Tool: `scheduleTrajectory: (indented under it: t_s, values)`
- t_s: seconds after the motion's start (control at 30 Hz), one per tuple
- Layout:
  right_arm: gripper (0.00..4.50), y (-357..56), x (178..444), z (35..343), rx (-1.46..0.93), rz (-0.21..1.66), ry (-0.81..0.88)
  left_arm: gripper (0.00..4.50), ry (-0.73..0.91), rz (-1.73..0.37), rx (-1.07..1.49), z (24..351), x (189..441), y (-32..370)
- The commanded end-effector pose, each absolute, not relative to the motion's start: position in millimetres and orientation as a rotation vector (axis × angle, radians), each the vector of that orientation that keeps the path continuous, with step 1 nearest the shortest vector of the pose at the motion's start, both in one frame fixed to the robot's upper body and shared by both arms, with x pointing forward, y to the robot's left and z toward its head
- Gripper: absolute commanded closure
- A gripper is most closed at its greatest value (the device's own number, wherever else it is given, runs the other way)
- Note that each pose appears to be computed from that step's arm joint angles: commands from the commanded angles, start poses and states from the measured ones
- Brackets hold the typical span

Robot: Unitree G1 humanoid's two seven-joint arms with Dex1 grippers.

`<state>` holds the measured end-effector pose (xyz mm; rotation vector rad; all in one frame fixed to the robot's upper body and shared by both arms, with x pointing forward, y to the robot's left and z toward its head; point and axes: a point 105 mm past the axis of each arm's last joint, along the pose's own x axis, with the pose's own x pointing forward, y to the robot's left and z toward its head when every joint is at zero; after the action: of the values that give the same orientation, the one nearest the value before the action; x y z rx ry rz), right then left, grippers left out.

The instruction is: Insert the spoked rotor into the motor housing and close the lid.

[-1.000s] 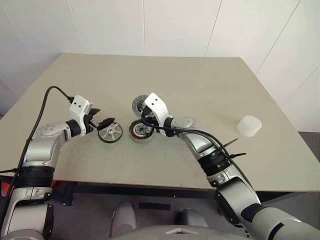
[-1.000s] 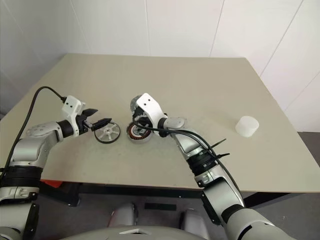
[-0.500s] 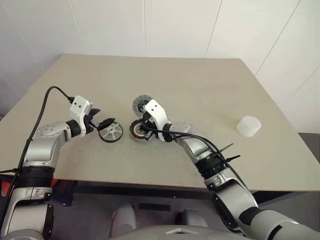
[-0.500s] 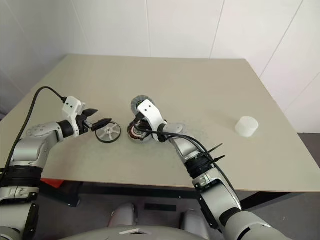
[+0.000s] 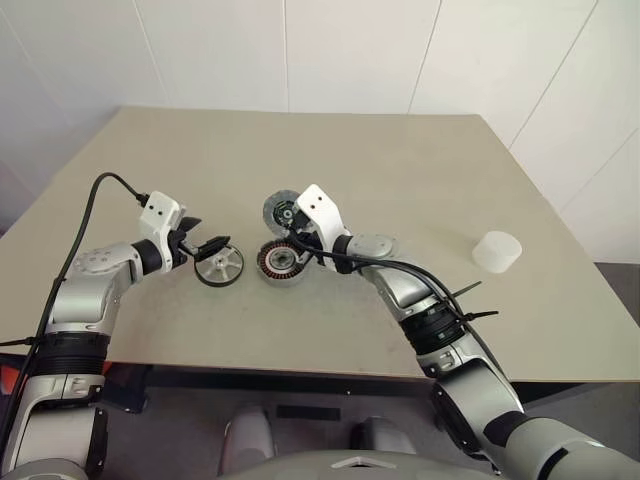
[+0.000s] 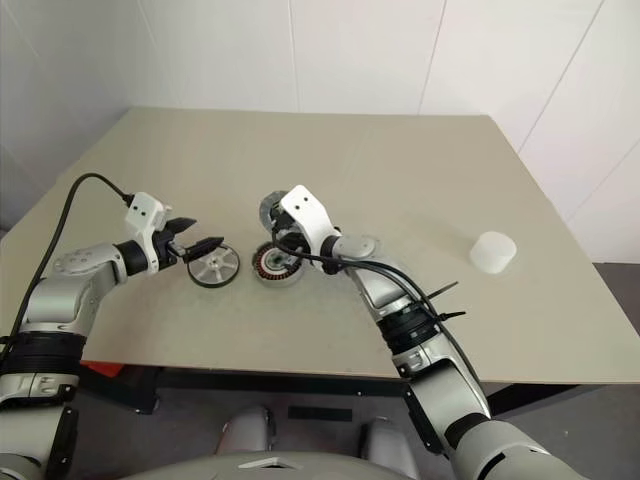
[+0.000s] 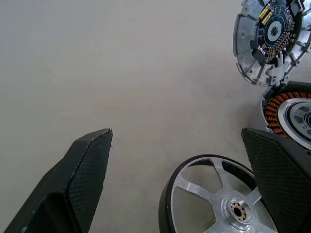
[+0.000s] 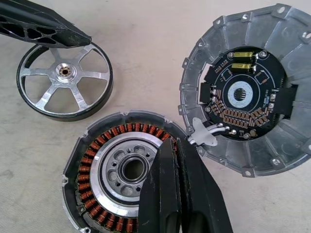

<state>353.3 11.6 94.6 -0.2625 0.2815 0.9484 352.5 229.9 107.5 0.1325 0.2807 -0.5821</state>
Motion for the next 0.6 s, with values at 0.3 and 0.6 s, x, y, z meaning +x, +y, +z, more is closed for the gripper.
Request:
scheduleTrajectory:
  t_s: [0.3, 0.6]
  values:
    - [4.46, 4, 361, 73, -0.258, 0.893, 0.335, 0.00, 0.245, -0.580, 0.154, 116, 354, 232]
    - [4.46, 14, 358, 117, -0.275, 0.940, 0.201, 0.00, 0.240, -0.584, 0.159, 116, 357, 231]
